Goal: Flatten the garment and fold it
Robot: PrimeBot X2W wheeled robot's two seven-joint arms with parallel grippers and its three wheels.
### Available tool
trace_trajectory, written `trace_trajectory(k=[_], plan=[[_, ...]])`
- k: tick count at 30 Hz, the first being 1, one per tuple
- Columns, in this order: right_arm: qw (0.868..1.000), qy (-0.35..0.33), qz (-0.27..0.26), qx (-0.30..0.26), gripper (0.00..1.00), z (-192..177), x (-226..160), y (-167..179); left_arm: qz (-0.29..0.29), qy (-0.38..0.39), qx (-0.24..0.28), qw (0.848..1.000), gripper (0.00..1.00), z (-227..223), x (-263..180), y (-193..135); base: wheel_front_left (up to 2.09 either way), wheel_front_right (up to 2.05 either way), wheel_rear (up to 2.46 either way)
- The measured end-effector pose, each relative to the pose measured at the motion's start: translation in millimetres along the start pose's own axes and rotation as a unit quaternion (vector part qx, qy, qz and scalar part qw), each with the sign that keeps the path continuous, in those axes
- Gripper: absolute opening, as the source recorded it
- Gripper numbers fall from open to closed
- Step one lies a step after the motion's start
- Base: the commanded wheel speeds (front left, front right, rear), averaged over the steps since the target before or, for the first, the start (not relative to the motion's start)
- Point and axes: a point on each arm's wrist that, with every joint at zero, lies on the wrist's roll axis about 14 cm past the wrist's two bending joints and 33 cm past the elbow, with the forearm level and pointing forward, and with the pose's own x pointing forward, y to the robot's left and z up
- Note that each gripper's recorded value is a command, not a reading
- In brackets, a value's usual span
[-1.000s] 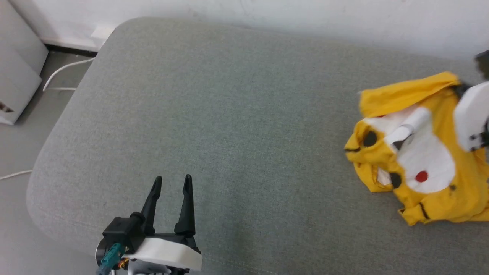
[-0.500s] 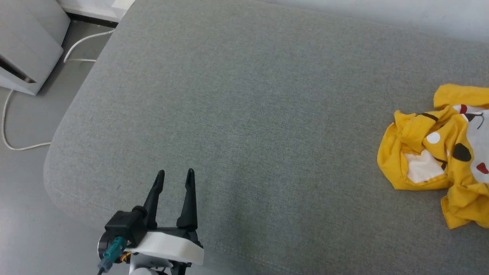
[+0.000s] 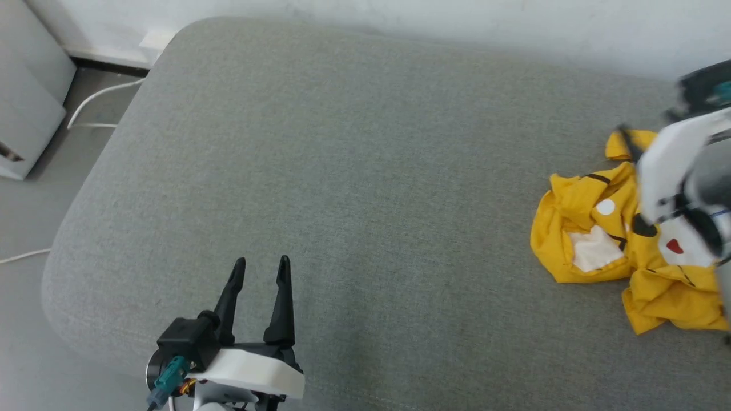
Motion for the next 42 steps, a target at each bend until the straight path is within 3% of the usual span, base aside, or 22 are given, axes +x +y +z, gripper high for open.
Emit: trace_trajectory(k=[3,8,13,19,20,21,22,23,29,34,38,42], plan=[[0.998,0.040,0.044,0.008,1.00,-15,-7,30,-0.007,-0.003,-0.002,1.000,1.00,1,1,-5,0.00,0.00,0.00],[0.984,0.142,0.101,0.028,1.00,-72,-14,71,-0.008,0.001,-0.006,1.000,1.00,-1,-1,-6,0.00,0.00,0.00],[0.970,0.208,0.120,0.034,1.00,-115,-14,88,0.008,0.008,-0.004,1.000,1.00,-4,-4,3,0.00,0.00,0.00],[0.965,0.231,0.122,0.026,1.00,-137,-2,100,0.031,0.016,0.000,0.999,1.00,-7,-9,16,0.00,0.00,0.00],[0.965,0.231,0.122,0.024,0.66,-139,0,101,0.033,0.017,0.001,0.999,1.00,-8,-9,17,0.00,0.00,0.00],[0.966,0.228,0.121,0.027,0.21,-139,2,102,0.035,0.018,0.002,0.999,1.00,-8,-10,19,0.00,0.00,0.00],[0.966,0.226,0.120,0.028,0.21,-139,4,102,0.036,0.018,0.003,0.999,1.00,-8,-9,20,0.00,0.00,0.00],[0.967,0.223,0.118,0.025,0.00,-139,7,102,0.038,0.018,0.003,0.999,1.00,-8,-9,20,0.00,0.00,0.00],[0.975,0.176,0.131,0.020,0.00,-114,13,116,0.035,0.016,0.002,0.999,1.00,-7,-7,19,0.00,0.00,0.00],[0.980,0.086,0.178,0.016,0.00,-47,10,150,0.022,0.010,-0.003,1.000,1.00,-5,-4,12,0.00,0.00,0.00],[0.967,0.041,0.250,0.006,0.00,-7,-9,204,0.013,0.005,-0.006,1.000,1.00,-2,-3,6,0.00,0.00,0.00],[0.942,0.040,0.332,0.000,0.00,-3,-35,265,0.010,0.001,-0.008,1.000,1.00,0,-5,5,0.00,0.00,0.00]])
